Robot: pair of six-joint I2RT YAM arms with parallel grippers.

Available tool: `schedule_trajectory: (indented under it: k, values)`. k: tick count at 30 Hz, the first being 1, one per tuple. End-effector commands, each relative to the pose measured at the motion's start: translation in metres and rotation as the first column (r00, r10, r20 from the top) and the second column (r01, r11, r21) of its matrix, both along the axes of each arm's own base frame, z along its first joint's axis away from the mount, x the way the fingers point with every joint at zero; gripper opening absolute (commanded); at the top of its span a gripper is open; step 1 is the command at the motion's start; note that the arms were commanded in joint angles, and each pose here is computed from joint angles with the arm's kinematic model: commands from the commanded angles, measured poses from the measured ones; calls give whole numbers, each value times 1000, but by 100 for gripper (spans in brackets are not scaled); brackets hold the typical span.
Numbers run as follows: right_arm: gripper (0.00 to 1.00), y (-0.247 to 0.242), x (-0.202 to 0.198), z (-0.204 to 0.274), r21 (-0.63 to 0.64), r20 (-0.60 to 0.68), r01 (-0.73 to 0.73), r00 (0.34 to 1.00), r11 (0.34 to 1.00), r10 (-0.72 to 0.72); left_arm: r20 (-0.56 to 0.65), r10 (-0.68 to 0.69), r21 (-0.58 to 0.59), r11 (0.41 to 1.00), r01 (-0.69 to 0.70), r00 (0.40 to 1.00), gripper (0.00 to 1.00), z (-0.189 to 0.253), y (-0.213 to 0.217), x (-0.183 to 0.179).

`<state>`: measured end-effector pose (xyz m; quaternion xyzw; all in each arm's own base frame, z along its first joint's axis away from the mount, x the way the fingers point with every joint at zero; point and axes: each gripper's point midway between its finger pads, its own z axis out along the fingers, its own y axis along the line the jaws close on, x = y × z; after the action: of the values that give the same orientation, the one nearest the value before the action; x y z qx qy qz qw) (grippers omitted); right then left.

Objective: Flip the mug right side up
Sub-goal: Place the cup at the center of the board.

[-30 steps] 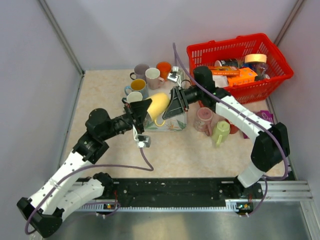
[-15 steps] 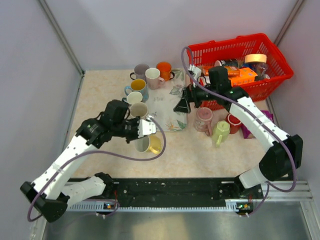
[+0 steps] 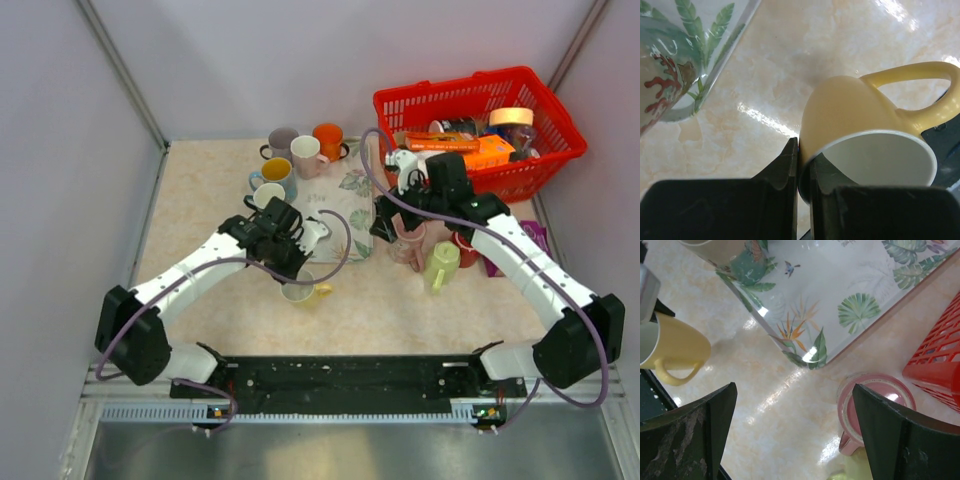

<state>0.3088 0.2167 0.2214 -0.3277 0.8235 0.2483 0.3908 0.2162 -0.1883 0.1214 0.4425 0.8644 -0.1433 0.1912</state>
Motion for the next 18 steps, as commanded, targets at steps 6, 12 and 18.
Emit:
schedule_trajectory:
  k: [6,12,18]
  values:
    - [95,-7,-11,5,-21,76,-39,996,999,41,36,77,-67,995,-75,996,0,-7,-32,37]
    - [95,-9,-15,-1,-43,83,-62,994,997,66,5,61,-68,996,-60,998,6,-15,-37,36]
    - [95,-11,-16,-4,-88,113,-115,986,990,124,15,47,-91,995,-46,999,26,0,-42,37]
